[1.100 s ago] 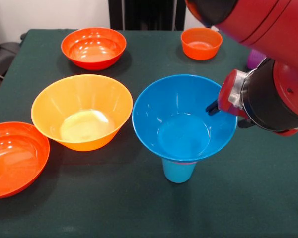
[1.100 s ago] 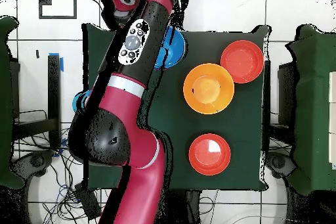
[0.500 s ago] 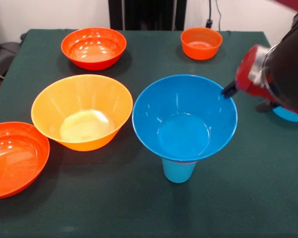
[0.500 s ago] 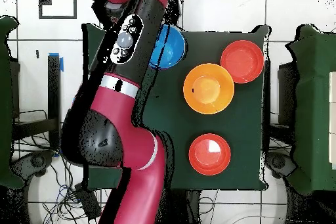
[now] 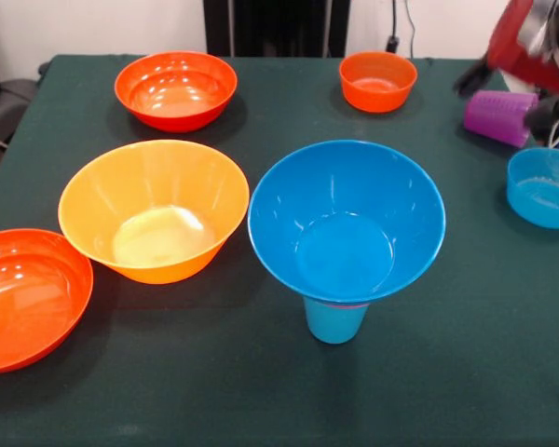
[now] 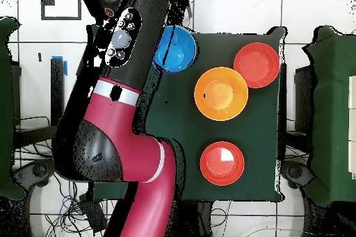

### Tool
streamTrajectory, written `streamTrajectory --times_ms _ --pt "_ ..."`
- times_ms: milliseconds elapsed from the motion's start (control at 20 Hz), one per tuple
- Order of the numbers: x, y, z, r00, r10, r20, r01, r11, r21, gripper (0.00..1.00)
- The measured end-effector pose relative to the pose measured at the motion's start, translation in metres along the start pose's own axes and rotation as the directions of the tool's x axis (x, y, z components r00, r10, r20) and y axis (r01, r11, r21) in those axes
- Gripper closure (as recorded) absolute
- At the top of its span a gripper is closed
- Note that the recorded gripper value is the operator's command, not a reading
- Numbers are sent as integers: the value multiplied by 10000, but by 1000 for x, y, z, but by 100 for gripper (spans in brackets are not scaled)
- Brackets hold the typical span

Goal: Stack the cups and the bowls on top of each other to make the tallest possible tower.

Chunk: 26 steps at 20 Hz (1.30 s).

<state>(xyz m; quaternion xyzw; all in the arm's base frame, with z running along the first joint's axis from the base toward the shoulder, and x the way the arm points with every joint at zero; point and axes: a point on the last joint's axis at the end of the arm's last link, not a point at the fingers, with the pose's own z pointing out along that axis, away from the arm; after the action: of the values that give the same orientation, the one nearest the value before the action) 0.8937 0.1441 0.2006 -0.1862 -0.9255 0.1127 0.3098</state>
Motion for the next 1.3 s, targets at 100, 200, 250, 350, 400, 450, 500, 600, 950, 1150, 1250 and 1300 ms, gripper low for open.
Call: streamTrajectory --times_ms 100,200,250,350,400,450,500,600,950,1150,1250,1300 --pt "6 -2 -7 10000 31 -36 -31 10000 -17 0" --pt "15 -6 -19 10000 75 -8 -75 10000 -34 0" --pt "19 -7 -25 9999 90 59 -90 10000 -39 0" --pt "26 -9 -34 9998 80 184 -80 10000 -46 0" --pt "30 -10 -38 9997 69 245 -68 10000 -53 0" --pt "35 -10 -42 9996 46 293 -44 10000 -66 0" --pt "38 -10 -44 9995 14 316 -11 10000 -87 0" --pt "41 -8 -44 9993 -60 376 64 9999 -126 0" --pt "37 1 -34 9967 -329 736 345 9992 -200 0" --pt "24 4 -21 9942 -434 983 457 9987 -210 0" --pt "16 5 -13 9925 -489 1121 520 9984 -244 0" --pt "10 6 -6 9912 -533 1215 569 9980 -262 0"
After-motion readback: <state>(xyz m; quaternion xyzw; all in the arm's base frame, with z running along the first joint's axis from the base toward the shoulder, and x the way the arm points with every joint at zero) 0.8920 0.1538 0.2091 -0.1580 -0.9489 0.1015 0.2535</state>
